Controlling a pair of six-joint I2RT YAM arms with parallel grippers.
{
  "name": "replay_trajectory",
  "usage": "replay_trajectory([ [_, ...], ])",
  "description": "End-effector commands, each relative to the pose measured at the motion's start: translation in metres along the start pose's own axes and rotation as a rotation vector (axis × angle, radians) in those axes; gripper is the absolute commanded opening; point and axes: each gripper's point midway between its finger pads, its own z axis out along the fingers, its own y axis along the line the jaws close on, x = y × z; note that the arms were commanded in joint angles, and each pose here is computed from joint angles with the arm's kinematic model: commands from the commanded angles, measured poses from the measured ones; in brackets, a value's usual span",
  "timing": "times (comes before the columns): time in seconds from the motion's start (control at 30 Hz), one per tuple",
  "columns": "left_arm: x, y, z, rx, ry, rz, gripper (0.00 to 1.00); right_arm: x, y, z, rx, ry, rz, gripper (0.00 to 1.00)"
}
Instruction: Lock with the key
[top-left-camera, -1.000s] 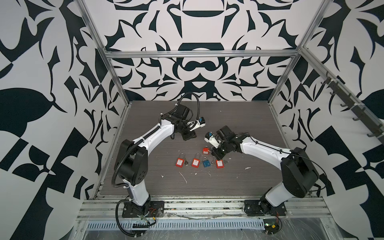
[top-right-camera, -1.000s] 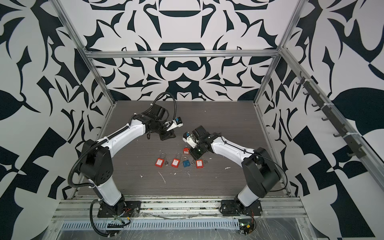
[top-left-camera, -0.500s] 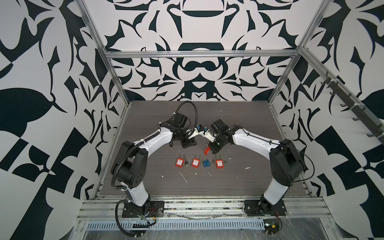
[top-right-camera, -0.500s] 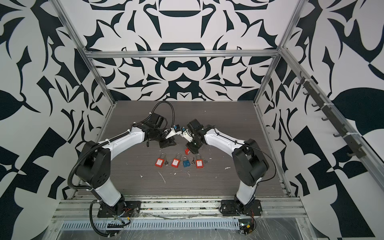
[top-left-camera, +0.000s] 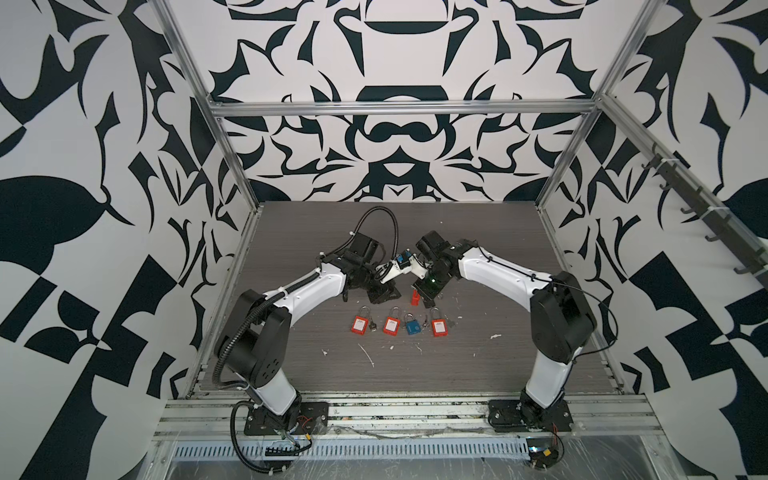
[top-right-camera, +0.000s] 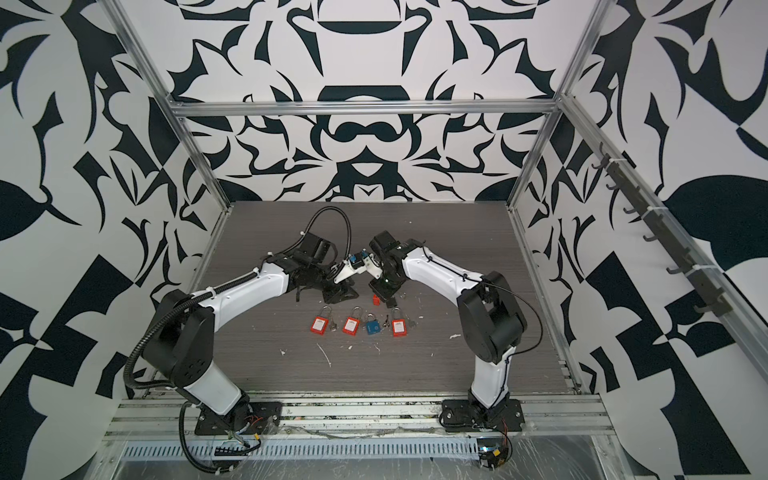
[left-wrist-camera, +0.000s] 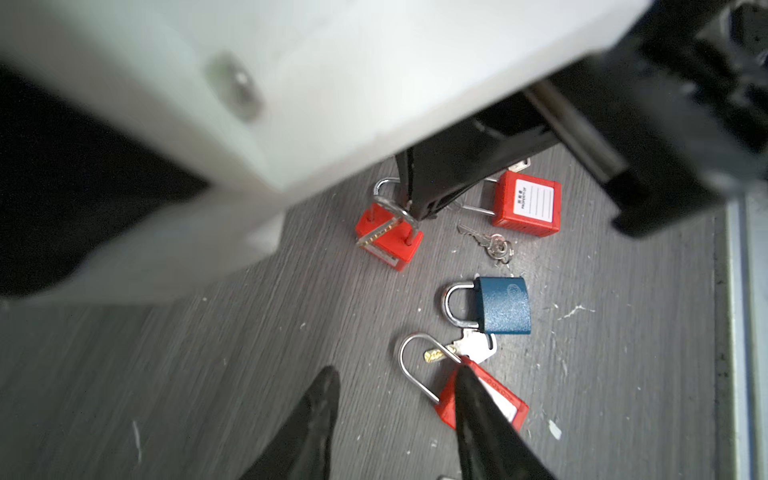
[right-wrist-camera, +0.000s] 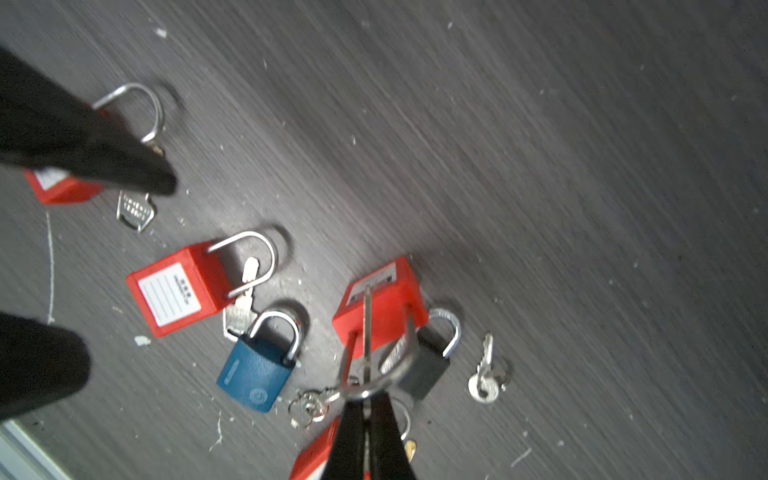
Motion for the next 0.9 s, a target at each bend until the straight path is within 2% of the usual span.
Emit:
replay_trajectory([
  [0.0,-0.012,0.002,0.000,-0.032,-0.034,-0.068,0.51,0.018,0.007,-0.021,0.003,0.010,0.027,0.00],
  [0.33,-0.024,-0.004,0.031,-0.112,0.033,-0.094,0.51,0.042,0.006,-0.026,0.031,0.035,0.004,0.00],
  [0.5,-0.030,0.004,0.040,-0.175,0.066,-0.169,0.51,0.059,0.007,-0.039,0.054,0.027,-0.007,0.00],
  [0.73,-0.037,0.002,0.053,-0.151,0.064,-0.225,0.51,0.095,0.001,-0.047,0.110,0.048,0.001,0.00],
  [0.87,-0.032,0.003,0.064,-0.136,0.110,-0.248,0.49,0.102,-0.004,-0.049,0.130,0.041,0.005,0.00],
])
